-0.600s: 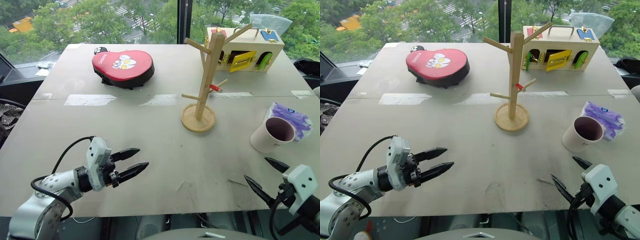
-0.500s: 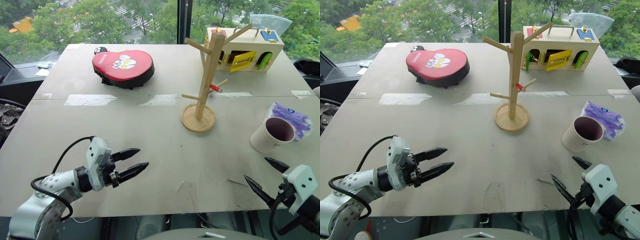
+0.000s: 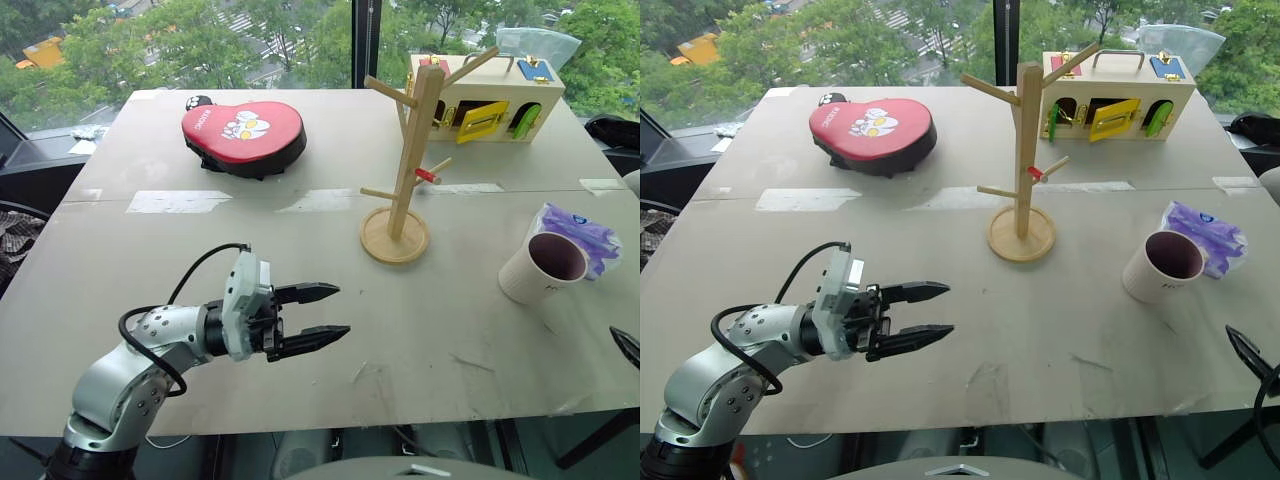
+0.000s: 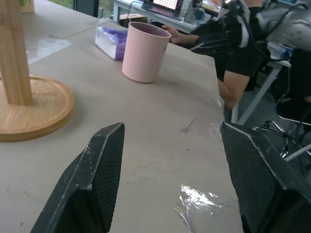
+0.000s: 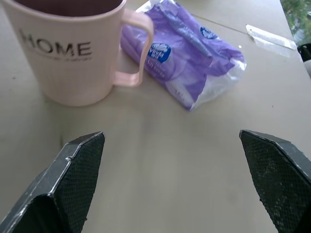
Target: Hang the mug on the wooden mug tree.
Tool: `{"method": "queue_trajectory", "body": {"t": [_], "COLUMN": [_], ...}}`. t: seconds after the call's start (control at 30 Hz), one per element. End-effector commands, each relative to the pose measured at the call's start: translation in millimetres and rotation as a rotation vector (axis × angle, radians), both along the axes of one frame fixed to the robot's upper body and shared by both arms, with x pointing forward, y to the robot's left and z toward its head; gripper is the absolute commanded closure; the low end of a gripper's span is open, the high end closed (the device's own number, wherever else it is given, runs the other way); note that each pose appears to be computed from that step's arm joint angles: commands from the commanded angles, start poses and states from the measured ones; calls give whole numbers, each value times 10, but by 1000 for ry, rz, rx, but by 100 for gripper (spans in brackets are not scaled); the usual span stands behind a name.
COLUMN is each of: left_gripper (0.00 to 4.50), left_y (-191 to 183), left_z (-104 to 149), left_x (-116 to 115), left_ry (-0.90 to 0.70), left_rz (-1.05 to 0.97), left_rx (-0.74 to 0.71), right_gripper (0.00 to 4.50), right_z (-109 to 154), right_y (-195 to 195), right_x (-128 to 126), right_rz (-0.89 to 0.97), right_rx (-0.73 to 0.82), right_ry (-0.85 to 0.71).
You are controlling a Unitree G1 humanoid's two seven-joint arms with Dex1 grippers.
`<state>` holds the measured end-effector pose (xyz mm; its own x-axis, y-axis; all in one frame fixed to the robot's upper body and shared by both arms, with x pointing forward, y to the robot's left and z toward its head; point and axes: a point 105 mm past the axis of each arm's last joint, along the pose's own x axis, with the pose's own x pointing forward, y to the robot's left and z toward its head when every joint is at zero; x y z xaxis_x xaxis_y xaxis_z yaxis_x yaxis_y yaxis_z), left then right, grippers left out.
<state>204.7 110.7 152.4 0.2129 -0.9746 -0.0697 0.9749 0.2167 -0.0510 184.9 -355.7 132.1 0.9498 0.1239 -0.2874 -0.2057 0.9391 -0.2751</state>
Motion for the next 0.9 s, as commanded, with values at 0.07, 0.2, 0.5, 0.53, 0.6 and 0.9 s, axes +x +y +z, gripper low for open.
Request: {"method": "queue_trajectory", "body": {"t": [0.07, 0.2, 0.5, 0.53, 0.6, 0.9], "left_gripper": [132, 132, 132, 132, 132, 126], "left_y": [-19, 9, 53, 48, 29, -57], "left_z": [60, 60, 12, 9, 3, 20], "left_x": [-56, -124, -197, -204, -228, -271], "left_ry": [-49, -50, -67, -70, -73, -82], "left_rz": [-18, -20, 37, 44, 54, 105], "left_rx": [-13, -18, -15, -14, -13, -9], "right_gripper": [0, 0, 0, 0, 0, 298], "right_z": [63, 88, 50, 50, 23, -145], "right_y": [-93, -84, 117, 125, 157, 433], "right_x": [219, 510, 804, 829, 876, 1101], "right_rz": [3, 35, 123, 122, 130, 215], "right_rx": [-59, -58, 16, 21, 31, 94], "right_ry": [-43, -75, -89, -93, -92, -81]}}
